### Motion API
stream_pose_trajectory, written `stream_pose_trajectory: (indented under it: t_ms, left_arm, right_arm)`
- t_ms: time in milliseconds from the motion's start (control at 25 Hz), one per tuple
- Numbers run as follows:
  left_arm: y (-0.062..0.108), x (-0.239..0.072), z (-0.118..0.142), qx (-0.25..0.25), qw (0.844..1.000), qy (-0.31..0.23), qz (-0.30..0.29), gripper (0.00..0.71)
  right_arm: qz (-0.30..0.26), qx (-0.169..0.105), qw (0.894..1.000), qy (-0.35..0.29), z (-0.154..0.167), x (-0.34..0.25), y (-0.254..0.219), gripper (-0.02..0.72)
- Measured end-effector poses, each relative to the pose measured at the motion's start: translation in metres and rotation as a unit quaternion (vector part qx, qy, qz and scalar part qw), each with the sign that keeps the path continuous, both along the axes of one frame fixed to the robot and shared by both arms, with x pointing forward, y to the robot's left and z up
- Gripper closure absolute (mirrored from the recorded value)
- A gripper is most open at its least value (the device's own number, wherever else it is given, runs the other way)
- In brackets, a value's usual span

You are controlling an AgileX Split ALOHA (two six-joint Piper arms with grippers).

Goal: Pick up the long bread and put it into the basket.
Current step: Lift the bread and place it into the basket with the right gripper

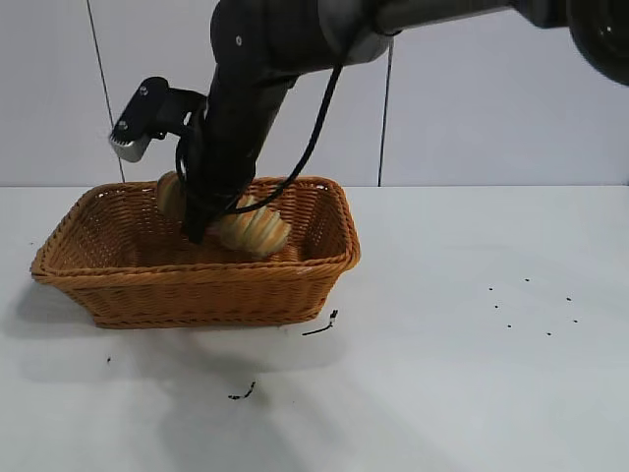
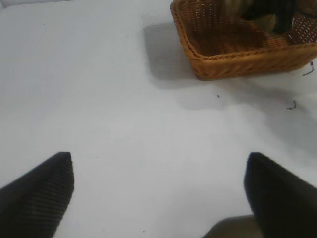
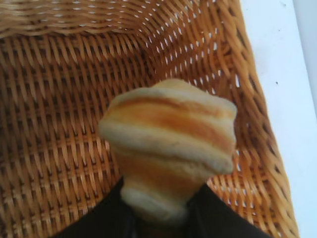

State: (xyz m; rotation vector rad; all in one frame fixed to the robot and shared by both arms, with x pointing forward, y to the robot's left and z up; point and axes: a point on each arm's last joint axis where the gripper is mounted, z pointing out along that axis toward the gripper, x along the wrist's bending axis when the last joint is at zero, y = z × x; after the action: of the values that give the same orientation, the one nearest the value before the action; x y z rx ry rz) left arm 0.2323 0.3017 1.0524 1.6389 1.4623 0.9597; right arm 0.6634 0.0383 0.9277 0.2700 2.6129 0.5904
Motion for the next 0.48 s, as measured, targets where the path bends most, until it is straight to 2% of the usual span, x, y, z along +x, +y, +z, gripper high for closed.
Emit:
stream_pose_trajectory:
  t_ms: [120,160,280,480]
  left_arm:
    - [0.000,0.000,0.000,0.000,1.000,0.000,0.000,0.014]
    - [0.000,0.000,0.000,0.000,1.000,0.000,0.000,0.014]
    - [0.000,0.000,0.000,0.000,1.000,0.000,0.000,0.014]
    - [0.000,0.000,0.000,0.000,1.000,0.000,0.000,0.014]
  right_arm:
    - [-0.006,0.004,1.000,0.002,0.001,0.000,0.000,0.141]
    - [-0.012,0.009,1.000,0.003,0.004,0.000,0.000,0.087]
    - [-0.041,0.033,0.999,0.009,0.024,-0.003,-0.002,0.027]
    - [-0.101,0.081,0.991,0.019,0.075,-0.009,-0.013,0.010]
